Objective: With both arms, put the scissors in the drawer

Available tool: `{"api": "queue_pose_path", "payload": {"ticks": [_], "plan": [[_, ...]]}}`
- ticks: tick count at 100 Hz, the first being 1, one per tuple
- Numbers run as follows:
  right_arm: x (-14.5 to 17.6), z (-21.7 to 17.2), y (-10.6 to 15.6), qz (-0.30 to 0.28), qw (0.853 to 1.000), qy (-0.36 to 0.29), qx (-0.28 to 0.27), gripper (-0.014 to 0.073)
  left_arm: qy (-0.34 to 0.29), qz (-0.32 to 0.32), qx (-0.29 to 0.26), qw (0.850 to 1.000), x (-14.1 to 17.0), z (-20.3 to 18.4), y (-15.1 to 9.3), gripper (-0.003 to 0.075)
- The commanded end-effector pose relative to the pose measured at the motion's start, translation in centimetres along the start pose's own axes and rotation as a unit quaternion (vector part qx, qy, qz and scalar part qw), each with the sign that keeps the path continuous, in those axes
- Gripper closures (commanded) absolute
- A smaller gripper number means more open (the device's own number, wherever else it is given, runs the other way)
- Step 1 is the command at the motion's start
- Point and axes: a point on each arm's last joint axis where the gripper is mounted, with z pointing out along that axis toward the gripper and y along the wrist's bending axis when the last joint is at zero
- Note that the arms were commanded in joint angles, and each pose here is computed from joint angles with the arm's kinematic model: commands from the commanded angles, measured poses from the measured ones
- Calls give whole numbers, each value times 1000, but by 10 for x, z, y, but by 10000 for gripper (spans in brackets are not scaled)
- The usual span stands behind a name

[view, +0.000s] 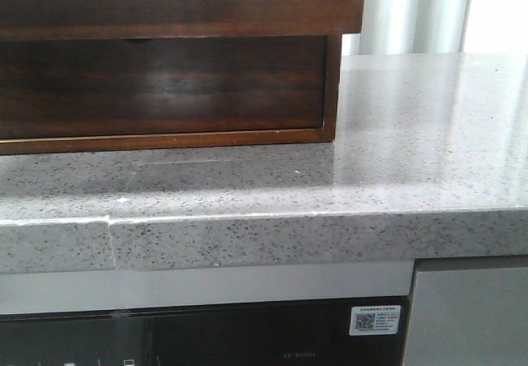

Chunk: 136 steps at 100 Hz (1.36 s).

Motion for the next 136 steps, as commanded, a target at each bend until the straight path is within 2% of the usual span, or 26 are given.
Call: {"api": "queue_pose_path", "payload": {"ticks": [1, 31, 44, 136], "plan": [[4, -2, -1, 3, 1000, 0, 5, 711, -41, -6, 3, 999, -2, -1, 0, 716], [20, -3, -1, -5, 997, 82, 8, 711, -43, -7, 3, 999, -2, -1, 0, 717], [19, -3, -1, -18, 997, 80, 7, 711, -43, -7, 3, 999, -2, -1, 0, 717], [20, -3, -1, -18, 996, 84, 7, 711, -43, -7, 3, 999, -2, -1, 0, 717]]}}
